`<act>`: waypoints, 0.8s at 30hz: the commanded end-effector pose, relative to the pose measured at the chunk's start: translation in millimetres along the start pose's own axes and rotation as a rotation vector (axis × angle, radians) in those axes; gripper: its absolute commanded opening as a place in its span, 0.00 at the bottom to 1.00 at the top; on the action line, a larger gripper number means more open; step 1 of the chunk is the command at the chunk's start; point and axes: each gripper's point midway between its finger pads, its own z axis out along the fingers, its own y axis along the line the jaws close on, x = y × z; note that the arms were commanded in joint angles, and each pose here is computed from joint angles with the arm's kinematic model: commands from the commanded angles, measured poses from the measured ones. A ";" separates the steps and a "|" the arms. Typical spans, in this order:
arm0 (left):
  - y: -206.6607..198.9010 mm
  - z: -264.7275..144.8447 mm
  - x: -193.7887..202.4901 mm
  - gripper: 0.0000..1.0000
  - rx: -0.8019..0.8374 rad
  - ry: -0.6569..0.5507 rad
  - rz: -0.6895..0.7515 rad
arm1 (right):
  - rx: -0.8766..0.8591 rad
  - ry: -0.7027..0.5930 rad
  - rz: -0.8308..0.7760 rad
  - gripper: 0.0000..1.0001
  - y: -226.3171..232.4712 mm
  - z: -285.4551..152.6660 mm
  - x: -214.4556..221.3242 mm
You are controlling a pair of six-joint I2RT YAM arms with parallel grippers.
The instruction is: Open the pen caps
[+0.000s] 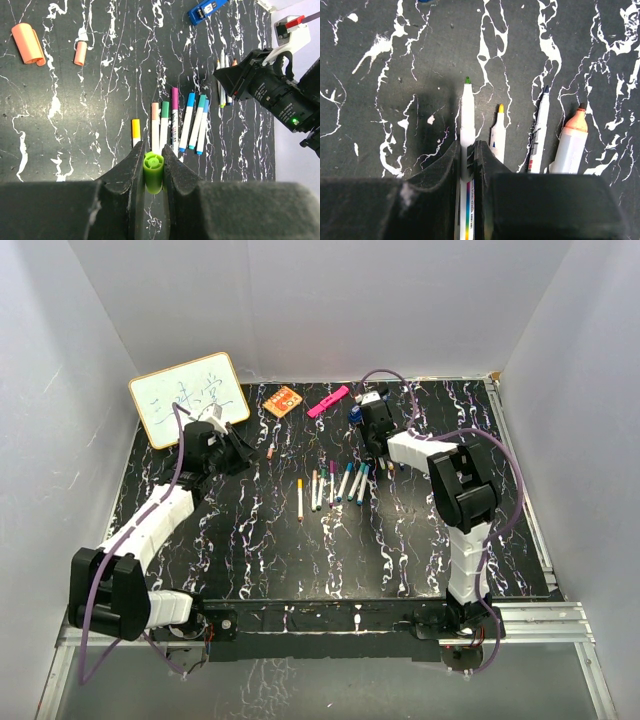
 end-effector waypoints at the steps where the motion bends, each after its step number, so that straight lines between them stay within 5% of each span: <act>1: -2.3 -0.1 -7.1 0.00 -0.005 -0.008 0.021 | 0.006 -0.087 0.029 0.00 -4.5 4.3 -31.8; 10: 12.7 13.4 -7.2 0.00 -0.075 0.016 0.044 | -0.006 -0.064 0.046 0.00 -2.5 11.6 -23.3; 24: 46.7 44.9 1.6 0.00 -0.204 0.104 0.087 | -0.029 -0.055 0.070 0.24 -2.0 13.6 -23.7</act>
